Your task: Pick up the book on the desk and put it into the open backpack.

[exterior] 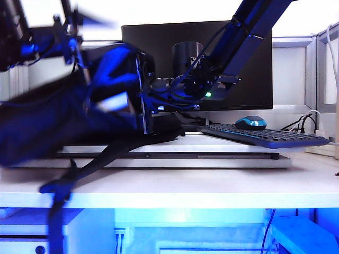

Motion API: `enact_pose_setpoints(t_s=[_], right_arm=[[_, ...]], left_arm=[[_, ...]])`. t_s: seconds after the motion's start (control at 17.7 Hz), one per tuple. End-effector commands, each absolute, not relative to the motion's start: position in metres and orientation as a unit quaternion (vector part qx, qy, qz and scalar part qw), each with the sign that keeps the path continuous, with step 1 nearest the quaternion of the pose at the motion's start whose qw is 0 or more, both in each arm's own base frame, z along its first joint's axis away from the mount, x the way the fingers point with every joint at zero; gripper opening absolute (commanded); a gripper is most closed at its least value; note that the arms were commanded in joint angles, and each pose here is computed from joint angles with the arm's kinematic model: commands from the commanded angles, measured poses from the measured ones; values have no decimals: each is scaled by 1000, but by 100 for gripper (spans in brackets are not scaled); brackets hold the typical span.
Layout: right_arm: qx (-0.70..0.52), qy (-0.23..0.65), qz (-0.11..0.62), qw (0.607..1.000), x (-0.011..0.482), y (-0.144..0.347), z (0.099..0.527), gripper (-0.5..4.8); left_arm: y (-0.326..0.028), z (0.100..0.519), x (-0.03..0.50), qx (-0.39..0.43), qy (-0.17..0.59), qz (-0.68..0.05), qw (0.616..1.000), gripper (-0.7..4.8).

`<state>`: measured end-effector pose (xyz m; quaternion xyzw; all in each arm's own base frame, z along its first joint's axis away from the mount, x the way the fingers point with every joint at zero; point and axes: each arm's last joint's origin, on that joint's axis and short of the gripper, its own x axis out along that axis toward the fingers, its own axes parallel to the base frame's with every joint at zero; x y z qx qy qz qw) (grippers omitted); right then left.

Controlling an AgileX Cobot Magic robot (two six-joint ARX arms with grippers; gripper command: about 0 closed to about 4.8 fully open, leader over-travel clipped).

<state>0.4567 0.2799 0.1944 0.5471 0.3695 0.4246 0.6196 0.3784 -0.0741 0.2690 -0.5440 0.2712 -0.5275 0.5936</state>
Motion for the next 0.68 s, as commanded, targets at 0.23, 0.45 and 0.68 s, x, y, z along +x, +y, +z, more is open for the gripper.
enact_pose_setpoints(t_s=[0.23,0.45,0.68], right_arm=[[523,357,478,608,465,260,204,479],[542,304,439,649,486,216,212,479],[545,249,419,682,502,163,232,463]], left_arm=[[-45,246,395,-472,240,-452,718,399],[4,238,399,-466,212,-385,768,399],[40,242,398,-470,163,-344,796,400]])
